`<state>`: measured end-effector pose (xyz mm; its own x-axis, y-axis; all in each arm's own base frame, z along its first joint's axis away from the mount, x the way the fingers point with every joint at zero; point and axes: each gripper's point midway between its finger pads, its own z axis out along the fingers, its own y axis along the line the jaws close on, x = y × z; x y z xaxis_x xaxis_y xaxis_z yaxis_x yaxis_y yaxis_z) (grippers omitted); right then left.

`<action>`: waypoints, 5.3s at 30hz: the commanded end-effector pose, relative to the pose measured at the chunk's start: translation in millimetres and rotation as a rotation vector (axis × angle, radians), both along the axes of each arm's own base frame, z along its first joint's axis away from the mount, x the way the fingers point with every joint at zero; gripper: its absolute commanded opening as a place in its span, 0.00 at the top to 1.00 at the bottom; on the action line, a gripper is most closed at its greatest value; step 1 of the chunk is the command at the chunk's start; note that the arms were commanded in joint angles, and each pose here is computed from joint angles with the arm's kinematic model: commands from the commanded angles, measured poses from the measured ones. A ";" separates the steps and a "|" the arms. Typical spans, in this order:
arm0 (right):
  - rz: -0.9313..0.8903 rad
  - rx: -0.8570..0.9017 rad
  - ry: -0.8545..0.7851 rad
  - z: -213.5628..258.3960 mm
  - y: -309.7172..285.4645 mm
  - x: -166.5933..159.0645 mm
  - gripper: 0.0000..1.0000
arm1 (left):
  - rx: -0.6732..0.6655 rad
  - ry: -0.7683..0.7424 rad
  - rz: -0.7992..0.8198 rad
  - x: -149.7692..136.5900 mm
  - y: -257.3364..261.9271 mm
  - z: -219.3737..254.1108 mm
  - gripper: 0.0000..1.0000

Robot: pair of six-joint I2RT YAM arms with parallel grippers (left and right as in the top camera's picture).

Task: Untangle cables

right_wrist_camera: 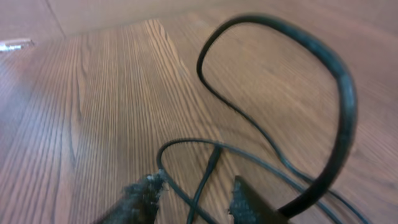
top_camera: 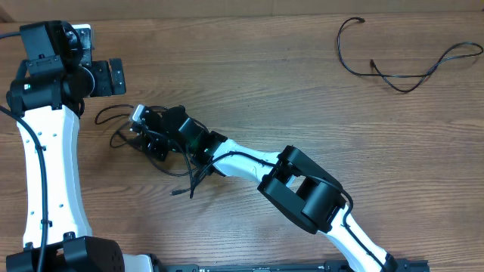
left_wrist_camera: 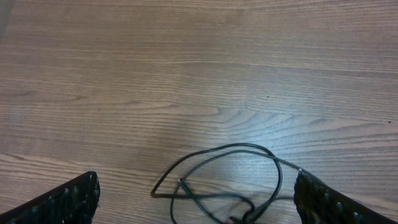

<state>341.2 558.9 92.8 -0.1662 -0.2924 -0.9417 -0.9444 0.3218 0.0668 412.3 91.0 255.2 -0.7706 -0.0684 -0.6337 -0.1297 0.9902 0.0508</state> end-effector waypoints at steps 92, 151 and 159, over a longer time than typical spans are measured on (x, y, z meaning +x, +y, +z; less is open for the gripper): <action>-0.117 0.037 0.144 -6.2 -13.0 24.7 0.10 | -0.003 -0.011 0.010 -0.1 -0.3 4.7 0.00; -0.524 0.157 0.096 299.6 -315.6 79.2 0.96 | -0.003 -0.011 0.010 -0.1 -0.3 4.7 0.00; -0.454 0.257 -0.016 366.3 -325.9 30.0 0.96 | -0.004 -0.012 0.010 -0.1 -0.3 4.7 0.00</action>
